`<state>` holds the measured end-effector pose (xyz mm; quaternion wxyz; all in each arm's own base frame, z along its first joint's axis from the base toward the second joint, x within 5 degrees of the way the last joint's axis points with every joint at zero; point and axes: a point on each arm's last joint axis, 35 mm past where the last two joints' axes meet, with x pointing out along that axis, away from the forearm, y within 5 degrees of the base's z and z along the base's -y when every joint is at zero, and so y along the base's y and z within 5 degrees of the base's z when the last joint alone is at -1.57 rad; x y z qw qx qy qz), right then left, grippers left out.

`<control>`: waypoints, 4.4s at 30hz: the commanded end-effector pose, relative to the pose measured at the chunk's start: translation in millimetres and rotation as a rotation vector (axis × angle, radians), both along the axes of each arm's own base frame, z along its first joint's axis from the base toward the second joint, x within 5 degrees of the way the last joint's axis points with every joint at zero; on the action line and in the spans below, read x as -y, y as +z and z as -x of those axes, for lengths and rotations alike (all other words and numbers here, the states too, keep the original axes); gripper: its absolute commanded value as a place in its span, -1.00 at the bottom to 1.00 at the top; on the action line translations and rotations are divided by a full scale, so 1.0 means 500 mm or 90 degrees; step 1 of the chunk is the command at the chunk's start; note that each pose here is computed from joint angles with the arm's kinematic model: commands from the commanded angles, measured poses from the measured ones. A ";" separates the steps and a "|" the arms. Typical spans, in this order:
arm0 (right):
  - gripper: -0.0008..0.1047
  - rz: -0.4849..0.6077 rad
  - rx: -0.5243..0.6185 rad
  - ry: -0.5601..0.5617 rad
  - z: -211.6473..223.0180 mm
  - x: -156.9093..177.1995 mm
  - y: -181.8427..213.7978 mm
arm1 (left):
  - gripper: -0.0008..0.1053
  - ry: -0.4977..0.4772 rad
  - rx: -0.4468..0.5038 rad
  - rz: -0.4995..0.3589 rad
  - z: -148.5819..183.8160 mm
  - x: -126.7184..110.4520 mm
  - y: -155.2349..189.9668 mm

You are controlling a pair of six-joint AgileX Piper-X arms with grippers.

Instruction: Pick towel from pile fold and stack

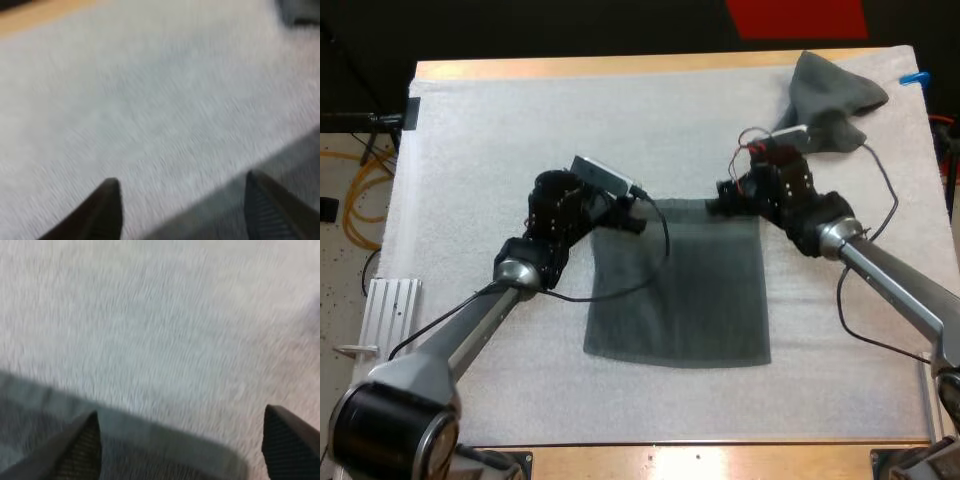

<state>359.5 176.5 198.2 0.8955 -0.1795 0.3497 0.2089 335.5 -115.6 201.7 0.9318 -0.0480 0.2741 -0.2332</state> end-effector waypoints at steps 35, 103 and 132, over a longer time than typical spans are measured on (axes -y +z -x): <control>0.24 -0.087 -0.185 -0.057 0.405 0.119 0.235 | 0.04 0.045 -0.125 -0.123 0.423 -0.145 0.259; -0.99 -0.397 -0.556 -0.063 0.373 0.150 -0.163 | 0.04 -0.032 -0.256 0.024 0.405 -0.120 0.121; -0.99 -0.394 -0.550 -0.041 0.373 0.150 -0.163 | 0.25 -0.110 -0.679 0.143 0.291 -0.060 -0.173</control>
